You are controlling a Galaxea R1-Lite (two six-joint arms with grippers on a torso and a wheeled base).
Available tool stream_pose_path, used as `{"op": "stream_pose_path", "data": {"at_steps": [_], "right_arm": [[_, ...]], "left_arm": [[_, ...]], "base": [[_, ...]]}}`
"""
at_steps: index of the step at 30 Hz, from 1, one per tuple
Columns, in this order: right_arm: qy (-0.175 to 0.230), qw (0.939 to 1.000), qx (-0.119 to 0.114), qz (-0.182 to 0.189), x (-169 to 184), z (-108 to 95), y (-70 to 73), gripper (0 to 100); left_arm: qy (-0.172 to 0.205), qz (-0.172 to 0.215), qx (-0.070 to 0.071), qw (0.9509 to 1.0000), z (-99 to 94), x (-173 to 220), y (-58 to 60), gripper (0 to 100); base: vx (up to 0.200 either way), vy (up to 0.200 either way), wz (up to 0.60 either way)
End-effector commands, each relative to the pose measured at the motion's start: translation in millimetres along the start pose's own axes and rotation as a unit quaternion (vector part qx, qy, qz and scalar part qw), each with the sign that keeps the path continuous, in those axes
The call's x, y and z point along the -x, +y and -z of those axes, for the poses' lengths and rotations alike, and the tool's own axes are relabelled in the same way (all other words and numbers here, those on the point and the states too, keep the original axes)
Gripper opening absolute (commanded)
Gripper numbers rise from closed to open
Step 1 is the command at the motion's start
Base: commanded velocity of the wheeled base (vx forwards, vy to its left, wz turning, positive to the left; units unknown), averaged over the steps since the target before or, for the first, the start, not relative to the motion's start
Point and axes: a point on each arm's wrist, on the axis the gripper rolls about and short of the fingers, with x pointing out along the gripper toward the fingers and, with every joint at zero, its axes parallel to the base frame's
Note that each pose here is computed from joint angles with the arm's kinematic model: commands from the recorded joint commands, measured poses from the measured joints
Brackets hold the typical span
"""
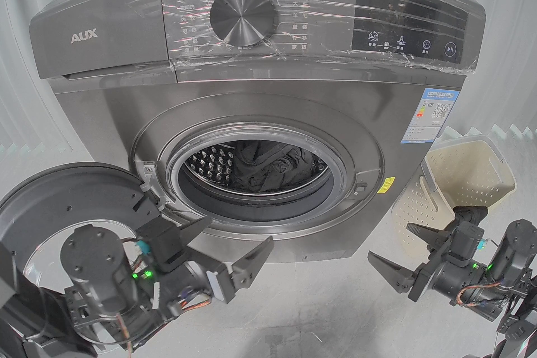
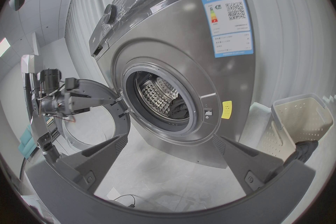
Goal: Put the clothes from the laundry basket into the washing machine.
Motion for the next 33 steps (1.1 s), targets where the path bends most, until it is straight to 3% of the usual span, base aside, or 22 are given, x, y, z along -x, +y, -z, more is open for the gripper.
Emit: {"op": "stream_pose_path", "data": {"at_steps": [1, 8, 13, 17, 24, 27, 31, 33], "right_arm": [[-0.025, 0.9993, -0.003, 0.027, 28, -14, -9.4, 100], [0.002, 0.9988, 0.011, 0.049, 59, -14, -13.2, 100], [-0.001, 0.9959, 0.007, 0.090, 77, -15, -21.6, 100], [-0.002, 0.9942, 0.004, 0.107, 89, -14, -24.5, 100], [-0.007, 0.9854, -0.009, 0.170, 111, -10, -31.1, 100], [-0.004, 0.9805, -0.016, 0.196, 131, -1, -32.8, 100], [-0.009, 0.9753, -0.020, 0.220, 147, 7, -33.3, 100], [-0.020, 0.9688, -0.023, 0.246, 159, 13, -33.0, 100]], "left_arm": [[-0.028, -0.003, 0.006, 0.9996, -10.3, 55, 12.6, 100], [-0.066, -0.018, 0.009, 0.9976, -22.9, 73, 20.9, 100], [-0.084, -0.051, -0.026, 0.9948, -23.8, 91, 35.3, 100], [-0.099, -0.071, -0.037, 0.9919, -24.8, 104, 43.1, 100], [-0.110, -0.087, -0.054, 0.9887, -26.5, 131, 49.5, 100], [-0.102, -0.130, -0.061, 0.9844, -23.5, 147, 59.3, 100], [-0.087, -0.142, -0.065, 0.9839, -16.5, 163, 62.7, 100], [-0.078, -0.169, -0.061, 0.9806, -9.9, 176, 66.7, 100]], "base": [[0.000, 0.000, 0.00], [-0.114, 0.000, 0.00], [-0.200, 0.000, 0.00], [-0.200, 0.000, 0.00], [-0.200, 0.000, 0.00], [-0.200, 0.000, 0.00], [-0.050, 0.000, 0.00], [0.000, 0.000, 0.00]]}}
